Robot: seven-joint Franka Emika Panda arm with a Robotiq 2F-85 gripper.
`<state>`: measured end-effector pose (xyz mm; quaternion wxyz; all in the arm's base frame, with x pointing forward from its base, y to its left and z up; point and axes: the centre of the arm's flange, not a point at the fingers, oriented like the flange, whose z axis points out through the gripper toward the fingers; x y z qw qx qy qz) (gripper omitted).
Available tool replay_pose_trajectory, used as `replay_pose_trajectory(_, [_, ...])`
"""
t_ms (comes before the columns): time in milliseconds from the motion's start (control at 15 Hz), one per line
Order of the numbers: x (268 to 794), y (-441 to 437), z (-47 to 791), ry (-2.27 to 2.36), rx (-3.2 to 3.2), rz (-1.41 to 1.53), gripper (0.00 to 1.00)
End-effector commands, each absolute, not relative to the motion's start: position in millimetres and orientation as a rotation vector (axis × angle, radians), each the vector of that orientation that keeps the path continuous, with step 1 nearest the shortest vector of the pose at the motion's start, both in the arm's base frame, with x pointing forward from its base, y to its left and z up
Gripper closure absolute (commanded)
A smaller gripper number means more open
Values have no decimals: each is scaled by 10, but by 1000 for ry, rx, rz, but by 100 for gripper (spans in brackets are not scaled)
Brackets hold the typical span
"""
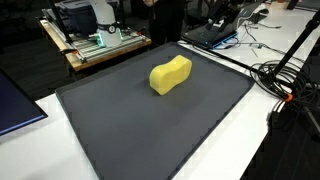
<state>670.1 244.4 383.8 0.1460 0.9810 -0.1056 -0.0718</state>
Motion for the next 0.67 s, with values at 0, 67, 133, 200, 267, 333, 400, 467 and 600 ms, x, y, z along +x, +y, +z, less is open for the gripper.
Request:
replay_pose_trajectory(0, [6320, 2442, 3907, -143, 2834, -213, 0])
replay_pose_trajectory(67, [6212, 2432, 3914, -116, 2826, -229, 0])
replay_pose_trajectory(133, [6093, 2413, 3913, -104, 2814, -243, 0])
replay_pose_trajectory(200, [5990, 2400, 3914, -78, 2808, -256, 0])
replay_pose_trajectory(267, [5892, 2386, 3917, -73, 2803, -269, 0])
replay_pose_trajectory(333, [5767, 2375, 3927, -80, 2796, -278, 0])
replay_pose_trajectory(400, [5651, 2365, 3943, -72, 2799, -272, 0])
replay_pose_trajectory(467, [5539, 2358, 3961, -57, 2806, -261, 0])
replay_pose_trajectory(600, [5324, 2352, 4039, -17, 2852, -197, 0])
